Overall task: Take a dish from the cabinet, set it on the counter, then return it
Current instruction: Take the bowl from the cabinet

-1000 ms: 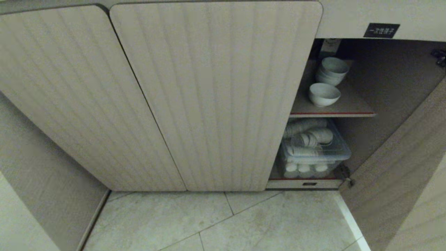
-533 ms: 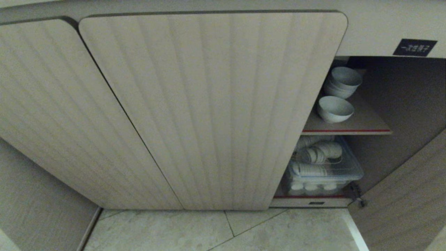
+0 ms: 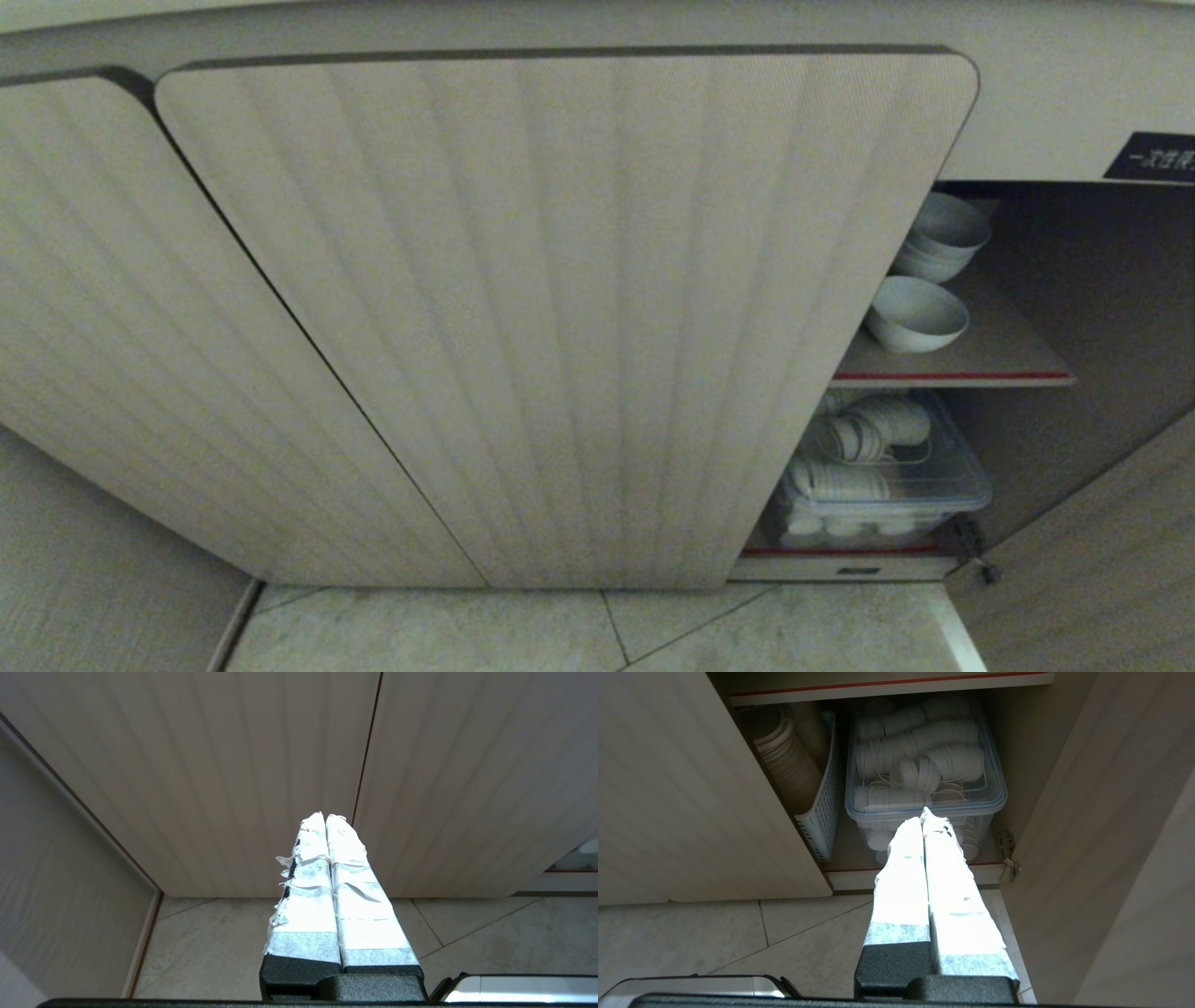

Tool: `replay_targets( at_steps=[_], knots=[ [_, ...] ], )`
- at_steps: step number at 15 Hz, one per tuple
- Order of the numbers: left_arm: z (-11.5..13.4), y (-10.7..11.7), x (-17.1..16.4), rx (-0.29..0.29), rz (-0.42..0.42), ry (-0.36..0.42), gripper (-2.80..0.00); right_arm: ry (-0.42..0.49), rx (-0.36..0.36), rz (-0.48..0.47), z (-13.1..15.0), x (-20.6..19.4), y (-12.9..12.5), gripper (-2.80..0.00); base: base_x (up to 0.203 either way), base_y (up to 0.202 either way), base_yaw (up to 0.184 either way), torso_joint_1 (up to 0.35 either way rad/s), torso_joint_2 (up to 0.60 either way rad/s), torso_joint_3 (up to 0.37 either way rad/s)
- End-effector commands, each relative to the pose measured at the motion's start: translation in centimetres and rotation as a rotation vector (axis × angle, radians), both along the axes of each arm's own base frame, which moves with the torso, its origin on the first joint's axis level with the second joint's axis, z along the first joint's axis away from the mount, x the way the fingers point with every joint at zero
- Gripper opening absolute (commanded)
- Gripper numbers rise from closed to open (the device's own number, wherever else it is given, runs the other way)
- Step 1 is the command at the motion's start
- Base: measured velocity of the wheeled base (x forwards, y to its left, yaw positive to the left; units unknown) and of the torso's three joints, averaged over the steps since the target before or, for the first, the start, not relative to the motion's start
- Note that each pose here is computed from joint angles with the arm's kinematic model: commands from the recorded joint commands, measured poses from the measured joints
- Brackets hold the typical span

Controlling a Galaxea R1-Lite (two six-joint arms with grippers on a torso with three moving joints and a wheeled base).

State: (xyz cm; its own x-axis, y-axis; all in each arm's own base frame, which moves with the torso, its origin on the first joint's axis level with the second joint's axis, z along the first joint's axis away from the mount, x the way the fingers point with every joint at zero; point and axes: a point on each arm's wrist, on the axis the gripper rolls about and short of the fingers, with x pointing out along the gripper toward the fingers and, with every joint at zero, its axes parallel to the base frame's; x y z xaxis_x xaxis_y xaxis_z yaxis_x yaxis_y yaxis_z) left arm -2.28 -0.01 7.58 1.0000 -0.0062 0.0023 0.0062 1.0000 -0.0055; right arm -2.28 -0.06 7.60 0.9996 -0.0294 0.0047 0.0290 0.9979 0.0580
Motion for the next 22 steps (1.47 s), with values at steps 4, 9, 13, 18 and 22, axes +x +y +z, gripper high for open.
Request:
replay_targets(
  at_steps=[4, 9, 13, 18, 22],
  knots=[
    [0.00, 0.00, 0.00, -0.001, 0.000, -0.001, -2.80, -0.001, 0.000, 0.000, 0.01, 0.00, 0.00, -2.80, 0.000, 0.000, 0.000, 0.000, 0.00, 0.000],
    [0.00, 0.00, 0.00, -0.001, 0.000, -0.001, -2.80, 0.000, 0.000, 0.000, 0.00, 0.00, 0.00, -2.80, 0.000, 0.000, 0.000, 0.000, 0.00, 0.000],
    [0.00, 0.00, 0.00, -0.001, 0.000, -0.001, -2.80, -0.001, 0.000, 0.000, 0.01, 0.00, 0.00, -2.80, 0.000, 0.000, 0.000, 0.000, 0.00, 0.000],
    [0.00, 0.00, 0.00, -0.001, 0.000, -0.001, -2.80, 0.000, 0.000, 0.000, 0.00, 0.00, 0.00, -2.80, 0.000, 0.000, 0.000, 0.000, 0.00, 0.000],
    [0.00, 0.00, 0.00, -0.001, 0.000, -0.001, -2.80, 0.000, -0.001, 0.000, 0.00, 0.00, 0.00, -2.80, 0.000, 0.000, 0.000, 0.000, 0.00, 0.000]
  ],
)
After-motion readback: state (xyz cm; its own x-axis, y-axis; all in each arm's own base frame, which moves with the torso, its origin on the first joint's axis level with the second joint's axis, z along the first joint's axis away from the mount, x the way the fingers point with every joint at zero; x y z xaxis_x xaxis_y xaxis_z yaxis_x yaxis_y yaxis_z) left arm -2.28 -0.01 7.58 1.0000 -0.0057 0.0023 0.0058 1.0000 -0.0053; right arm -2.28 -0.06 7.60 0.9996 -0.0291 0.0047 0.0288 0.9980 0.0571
